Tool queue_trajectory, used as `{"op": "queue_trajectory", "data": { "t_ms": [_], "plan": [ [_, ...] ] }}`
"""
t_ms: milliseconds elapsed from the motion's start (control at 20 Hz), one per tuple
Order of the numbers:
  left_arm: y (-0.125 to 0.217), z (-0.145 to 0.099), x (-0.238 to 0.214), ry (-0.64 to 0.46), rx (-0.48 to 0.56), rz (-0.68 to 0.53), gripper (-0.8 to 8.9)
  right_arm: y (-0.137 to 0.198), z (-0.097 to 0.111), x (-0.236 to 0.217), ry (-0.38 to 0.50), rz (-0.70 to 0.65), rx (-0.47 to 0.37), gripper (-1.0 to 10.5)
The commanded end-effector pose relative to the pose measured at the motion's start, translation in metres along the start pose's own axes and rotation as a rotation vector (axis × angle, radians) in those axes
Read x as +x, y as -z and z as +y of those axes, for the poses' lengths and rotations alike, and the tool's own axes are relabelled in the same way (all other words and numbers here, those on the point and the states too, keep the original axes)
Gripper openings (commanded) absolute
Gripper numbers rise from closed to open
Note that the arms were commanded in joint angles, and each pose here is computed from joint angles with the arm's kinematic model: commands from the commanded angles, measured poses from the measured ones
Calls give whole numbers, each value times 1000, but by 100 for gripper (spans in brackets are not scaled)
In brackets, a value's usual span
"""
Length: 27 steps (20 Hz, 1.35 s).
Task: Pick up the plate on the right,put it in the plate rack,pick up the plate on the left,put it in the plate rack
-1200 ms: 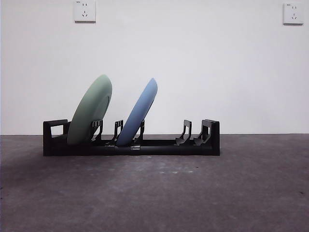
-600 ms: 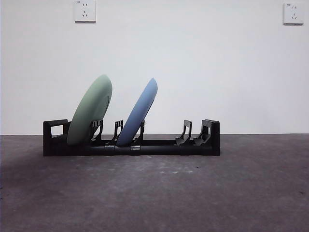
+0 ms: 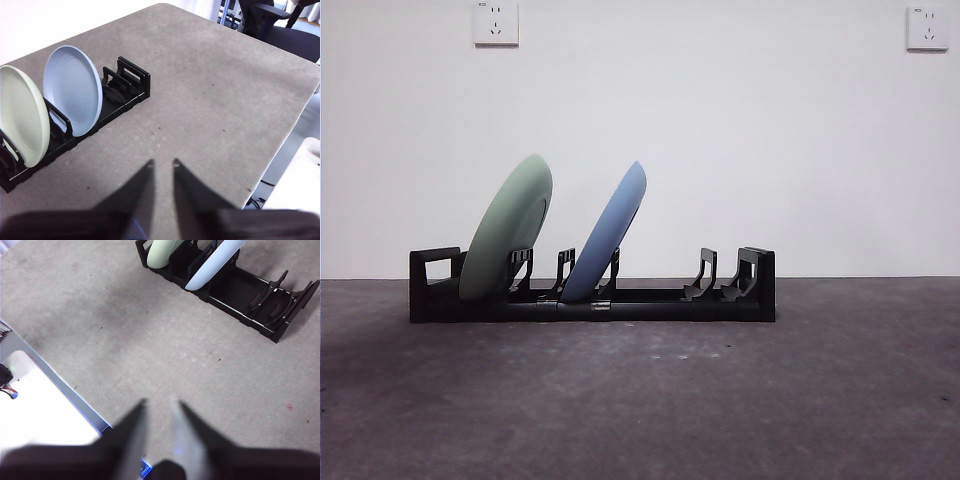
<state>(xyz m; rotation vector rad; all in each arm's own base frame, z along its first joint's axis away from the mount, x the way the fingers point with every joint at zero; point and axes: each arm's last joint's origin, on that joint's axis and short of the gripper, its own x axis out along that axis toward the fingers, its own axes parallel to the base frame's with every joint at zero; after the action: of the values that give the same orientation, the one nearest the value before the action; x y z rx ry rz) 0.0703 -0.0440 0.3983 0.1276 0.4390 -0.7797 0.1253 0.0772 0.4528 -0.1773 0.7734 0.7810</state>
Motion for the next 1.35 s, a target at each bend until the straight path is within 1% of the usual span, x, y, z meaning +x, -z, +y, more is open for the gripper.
{"op": "queue_trajectory", "data": {
  "t_ms": [50, 150, 500, 600, 850, 1050, 1250, 1350],
  "plan": [
    [1, 0, 1, 3, -6, 4, -8, 3, 0, 3, -21, 32, 3, -8],
    [2, 0, 1, 3, -7, 7, -8, 3, 1, 4, -59, 32, 3, -8],
    [2, 0, 1, -5, -8, 11, -4, 3, 0, 8, -56, 44, 11, 1],
    [2, 0, 2, -4, -9, 12, -4, 3, -1, 8, -25, 48, 10, 1],
    [3, 2, 6, -1, -20, 46, -4, 3, -5, 8, 96, 61, 7, 1],
    [2, 4, 12, 1, -26, 65, -4, 4, -7, 7, 157, 68, 6, 1],
    [2, 7, 20, 6, -63, 121, -4, 4, -7, 7, 179, 70, 5, 1],
    [-1, 9, 25, -2, -44, 111, -4, 4, -7, 7, 179, 70, 5, 1]
  ]
}}
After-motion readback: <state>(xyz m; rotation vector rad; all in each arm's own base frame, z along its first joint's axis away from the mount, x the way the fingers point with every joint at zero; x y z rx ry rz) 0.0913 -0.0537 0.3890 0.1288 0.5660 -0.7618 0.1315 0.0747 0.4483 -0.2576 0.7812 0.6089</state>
